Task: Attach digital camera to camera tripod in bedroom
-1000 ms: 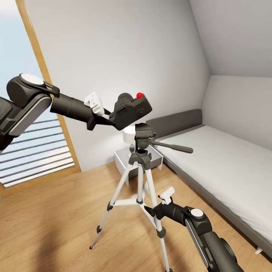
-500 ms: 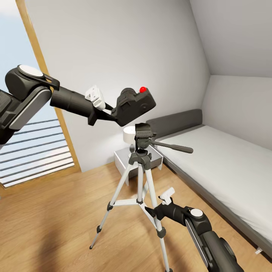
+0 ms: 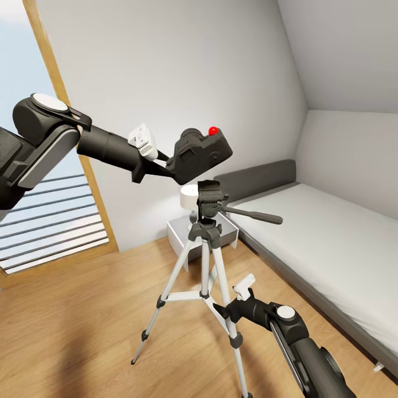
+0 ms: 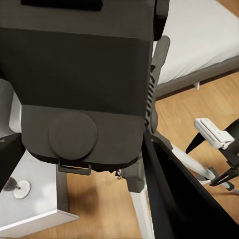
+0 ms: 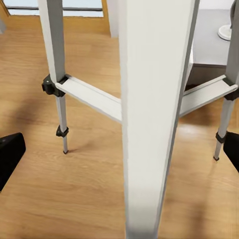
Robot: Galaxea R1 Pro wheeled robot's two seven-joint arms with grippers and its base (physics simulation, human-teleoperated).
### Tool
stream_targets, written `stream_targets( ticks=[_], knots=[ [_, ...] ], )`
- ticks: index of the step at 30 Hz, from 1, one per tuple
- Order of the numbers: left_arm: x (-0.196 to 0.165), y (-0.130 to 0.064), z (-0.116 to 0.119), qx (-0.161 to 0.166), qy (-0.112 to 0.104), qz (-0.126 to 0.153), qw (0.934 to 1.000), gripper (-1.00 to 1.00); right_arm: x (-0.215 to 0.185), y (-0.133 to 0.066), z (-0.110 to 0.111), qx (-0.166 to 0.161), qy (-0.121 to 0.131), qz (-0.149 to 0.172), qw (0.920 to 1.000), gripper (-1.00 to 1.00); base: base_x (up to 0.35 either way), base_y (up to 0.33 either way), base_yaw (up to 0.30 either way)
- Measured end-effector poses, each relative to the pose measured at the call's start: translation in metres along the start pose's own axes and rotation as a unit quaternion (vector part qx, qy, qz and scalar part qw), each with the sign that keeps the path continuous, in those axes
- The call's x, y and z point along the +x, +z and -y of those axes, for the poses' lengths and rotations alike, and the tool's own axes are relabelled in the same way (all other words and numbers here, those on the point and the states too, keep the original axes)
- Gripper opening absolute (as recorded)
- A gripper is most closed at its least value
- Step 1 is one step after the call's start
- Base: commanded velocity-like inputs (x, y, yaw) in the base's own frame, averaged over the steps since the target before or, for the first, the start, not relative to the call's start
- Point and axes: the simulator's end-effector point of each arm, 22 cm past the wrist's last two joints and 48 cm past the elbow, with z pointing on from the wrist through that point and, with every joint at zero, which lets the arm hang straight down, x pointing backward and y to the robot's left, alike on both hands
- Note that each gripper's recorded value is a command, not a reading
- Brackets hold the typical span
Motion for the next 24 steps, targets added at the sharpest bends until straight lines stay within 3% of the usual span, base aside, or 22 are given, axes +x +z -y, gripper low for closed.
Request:
stream_targets(
  ticks=[24],
  knots=[
    [-0.007,0.017,0.009,0.030,0.014,-0.002,0.9994,-1.00,0.008,0.003,0.002,0.002,0.002,-0.008,1.0000,1.00,0.000,0.000,0.000]
  ],
)
